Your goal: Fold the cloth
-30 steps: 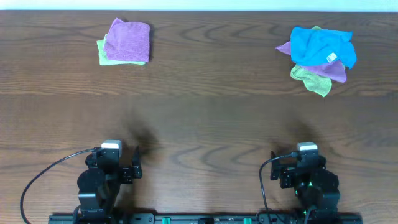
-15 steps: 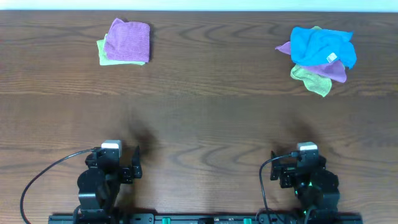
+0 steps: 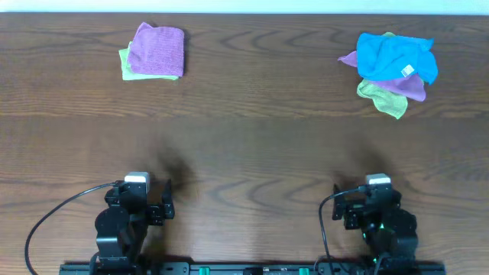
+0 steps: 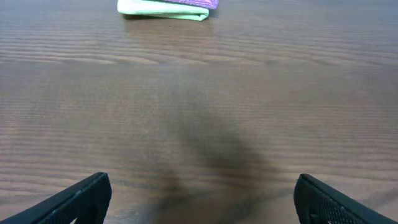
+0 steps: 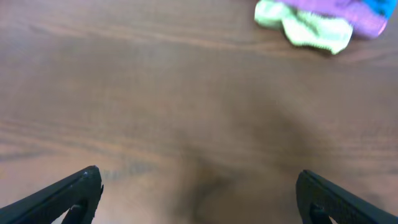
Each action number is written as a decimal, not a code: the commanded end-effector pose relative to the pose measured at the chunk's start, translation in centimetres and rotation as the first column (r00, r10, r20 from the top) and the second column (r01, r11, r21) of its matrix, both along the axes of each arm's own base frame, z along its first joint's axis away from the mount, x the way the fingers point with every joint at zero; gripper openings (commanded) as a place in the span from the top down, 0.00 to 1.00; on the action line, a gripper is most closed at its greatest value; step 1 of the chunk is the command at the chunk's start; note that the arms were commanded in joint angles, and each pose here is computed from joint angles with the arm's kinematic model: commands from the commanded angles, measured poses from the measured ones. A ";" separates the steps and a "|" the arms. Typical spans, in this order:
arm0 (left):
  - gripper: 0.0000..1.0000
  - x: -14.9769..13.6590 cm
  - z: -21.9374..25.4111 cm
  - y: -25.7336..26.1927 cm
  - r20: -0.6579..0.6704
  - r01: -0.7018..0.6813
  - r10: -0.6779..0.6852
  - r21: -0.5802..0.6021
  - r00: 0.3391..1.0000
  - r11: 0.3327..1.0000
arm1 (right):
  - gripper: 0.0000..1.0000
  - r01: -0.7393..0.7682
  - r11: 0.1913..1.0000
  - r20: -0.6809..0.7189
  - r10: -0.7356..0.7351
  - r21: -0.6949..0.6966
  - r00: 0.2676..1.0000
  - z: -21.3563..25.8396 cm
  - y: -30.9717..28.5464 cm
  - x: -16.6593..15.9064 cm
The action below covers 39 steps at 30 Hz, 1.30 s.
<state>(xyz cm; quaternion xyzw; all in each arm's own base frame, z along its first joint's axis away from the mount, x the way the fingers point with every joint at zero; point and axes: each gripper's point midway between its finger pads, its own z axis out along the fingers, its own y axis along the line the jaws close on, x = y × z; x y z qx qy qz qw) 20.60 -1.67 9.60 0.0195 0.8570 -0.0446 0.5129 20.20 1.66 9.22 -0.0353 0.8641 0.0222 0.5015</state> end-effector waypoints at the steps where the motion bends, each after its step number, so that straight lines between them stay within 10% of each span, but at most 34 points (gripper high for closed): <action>1: 0.05 0.0 -0.3 0.0 0.001 0.009 -0.009 0.013 1.000 1.000 | 0.01 0.042 0.998 0.034 -0.043 0.049 0.998 1.0 -0.3 0.4; 11: 0.05 0.0 -0.3 0.0 0.001 0.009 -0.009 0.013 1.000 1.000 | 0.01 0.180 0.974 -0.067 -0.172 0.134 0.983 9.3 -1.9 2.7; 23: 0.05 0.0 -0.3 0.0 0.001 0.009 -0.009 0.013 1.000 1.000 | 0.01 0.300 0.950 -0.293 -0.262 0.090 0.919 18.8 -4.6 13.6; 39: 0.05 0.0 -0.3 0.0 0.001 0.009 -0.009 0.013 1.000 1.000 | 0.01 0.347 0.937 -0.414 -0.297 0.048 0.860 14.5 -11.2 26.8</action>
